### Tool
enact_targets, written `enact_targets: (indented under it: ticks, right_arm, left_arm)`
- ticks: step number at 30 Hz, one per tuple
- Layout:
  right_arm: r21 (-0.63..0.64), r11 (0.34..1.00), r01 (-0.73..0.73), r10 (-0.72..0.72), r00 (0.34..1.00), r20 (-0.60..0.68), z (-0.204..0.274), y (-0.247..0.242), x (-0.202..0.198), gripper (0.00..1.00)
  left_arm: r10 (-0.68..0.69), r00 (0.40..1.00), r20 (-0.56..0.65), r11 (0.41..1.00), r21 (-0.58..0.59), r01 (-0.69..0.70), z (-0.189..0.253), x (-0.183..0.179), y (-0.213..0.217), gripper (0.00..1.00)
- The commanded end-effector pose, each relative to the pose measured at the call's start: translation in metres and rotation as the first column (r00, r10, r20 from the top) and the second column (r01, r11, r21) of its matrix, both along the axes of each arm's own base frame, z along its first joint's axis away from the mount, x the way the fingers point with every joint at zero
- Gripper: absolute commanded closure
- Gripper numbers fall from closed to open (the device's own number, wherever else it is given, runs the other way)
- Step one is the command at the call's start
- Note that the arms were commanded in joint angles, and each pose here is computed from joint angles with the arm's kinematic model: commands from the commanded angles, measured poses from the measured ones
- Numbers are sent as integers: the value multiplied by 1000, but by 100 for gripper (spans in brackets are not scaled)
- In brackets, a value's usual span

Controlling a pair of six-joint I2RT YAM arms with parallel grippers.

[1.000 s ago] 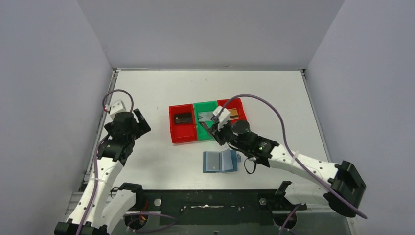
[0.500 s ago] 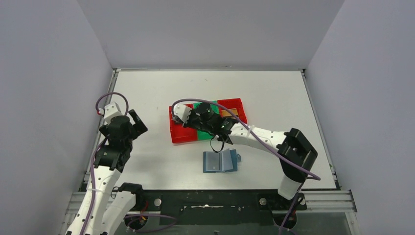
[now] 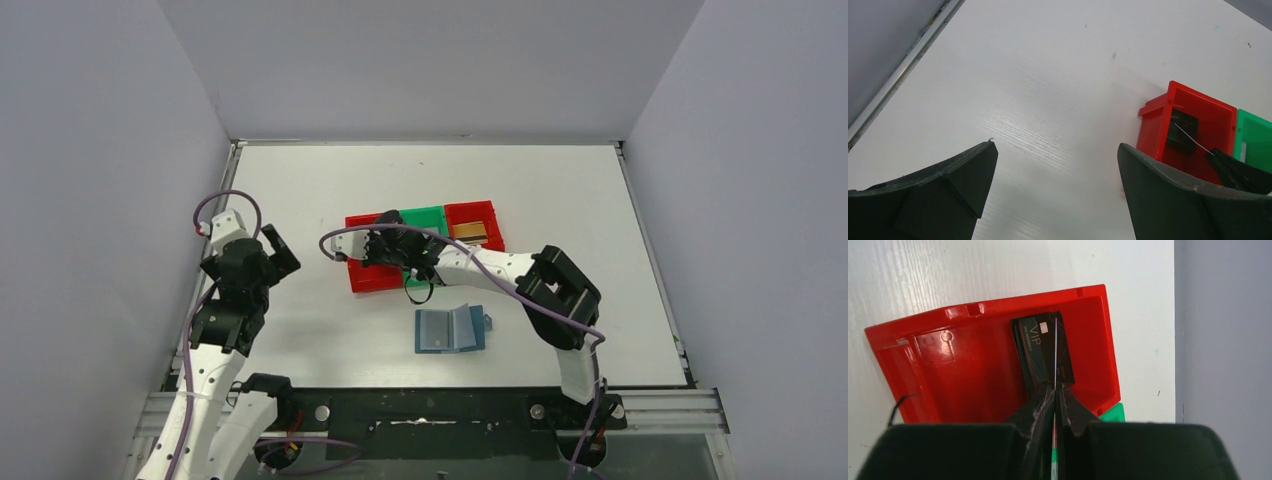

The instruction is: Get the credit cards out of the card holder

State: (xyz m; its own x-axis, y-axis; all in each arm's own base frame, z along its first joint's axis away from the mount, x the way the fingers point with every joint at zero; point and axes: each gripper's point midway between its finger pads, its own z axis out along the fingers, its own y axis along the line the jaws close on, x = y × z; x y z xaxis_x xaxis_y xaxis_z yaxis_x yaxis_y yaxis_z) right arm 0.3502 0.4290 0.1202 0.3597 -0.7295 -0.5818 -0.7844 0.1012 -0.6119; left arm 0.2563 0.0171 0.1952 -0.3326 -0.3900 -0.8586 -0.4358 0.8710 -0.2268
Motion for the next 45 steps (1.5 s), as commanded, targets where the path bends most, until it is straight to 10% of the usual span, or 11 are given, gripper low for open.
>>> enact_targets:
  ticks: [1,27,45]
  right_arm:
    - [-36,999,18,-14,994,110,14,5,20,100]
    - [-96,995,29,-22,997,73,-29,12,42,77]
    - [208,978,25,-32,999,27,47,15,28,63]
  left_arm:
    - [-3,997,78,1000,4,3,20,6,2,7]
    - [9,997,70,1000,8,-9,18,6,6,7]
    - [-6,999,53,1000,6,6,14,8,4,7]
